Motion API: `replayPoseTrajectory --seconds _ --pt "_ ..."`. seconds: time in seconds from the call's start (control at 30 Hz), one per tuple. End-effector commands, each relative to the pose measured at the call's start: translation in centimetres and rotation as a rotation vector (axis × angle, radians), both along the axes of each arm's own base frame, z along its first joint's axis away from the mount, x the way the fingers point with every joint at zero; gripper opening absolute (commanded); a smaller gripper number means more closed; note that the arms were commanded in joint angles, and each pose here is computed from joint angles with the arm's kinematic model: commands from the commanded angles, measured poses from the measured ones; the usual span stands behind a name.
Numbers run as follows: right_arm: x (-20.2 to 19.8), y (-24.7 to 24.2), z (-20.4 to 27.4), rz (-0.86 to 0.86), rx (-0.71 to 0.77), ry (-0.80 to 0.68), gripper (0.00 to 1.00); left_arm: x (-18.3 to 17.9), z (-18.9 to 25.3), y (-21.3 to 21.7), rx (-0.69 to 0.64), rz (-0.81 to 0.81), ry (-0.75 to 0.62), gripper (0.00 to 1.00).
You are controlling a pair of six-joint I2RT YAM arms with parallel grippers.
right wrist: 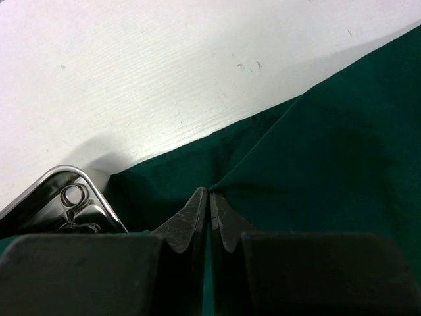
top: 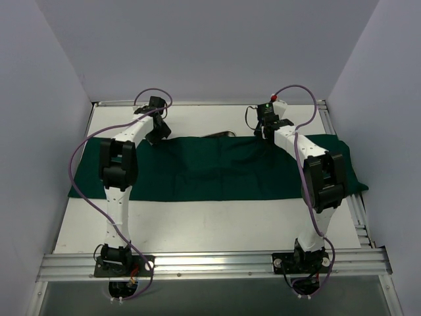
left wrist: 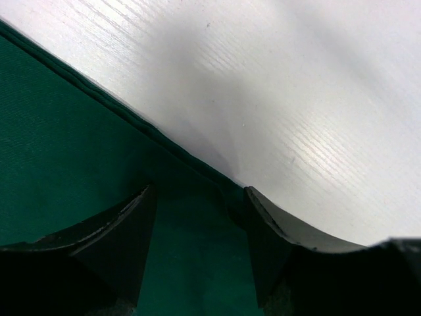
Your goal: Open and lay out the surgical kit
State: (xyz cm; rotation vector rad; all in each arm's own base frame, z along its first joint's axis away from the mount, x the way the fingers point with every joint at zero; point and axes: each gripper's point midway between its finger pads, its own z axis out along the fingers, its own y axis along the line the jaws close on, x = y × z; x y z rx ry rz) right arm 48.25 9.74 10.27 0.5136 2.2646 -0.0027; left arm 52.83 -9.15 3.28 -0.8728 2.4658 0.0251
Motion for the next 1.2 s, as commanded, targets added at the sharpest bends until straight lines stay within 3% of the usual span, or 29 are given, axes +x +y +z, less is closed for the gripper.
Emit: replayPoseTrajectory --seconds 0.0,0.57,1.17 --pt "0.1 0.3 2.4 0.016 0.011 -0.054 0.00 1.4 1.9 -0.2 -0.027 0.012 -0.062 0.64" --pt "0.2 0.8 2.1 0.033 0.025 -0.052 0.00 0.0 2.2 -0.8 0.051 -0.038 0.032 0.70" --pt "-0.1 1.1 1.8 0.052 0.033 -0.047 0.00 -0.1 0.8 -1.6 0.084 -0.062 0.081 0.65"
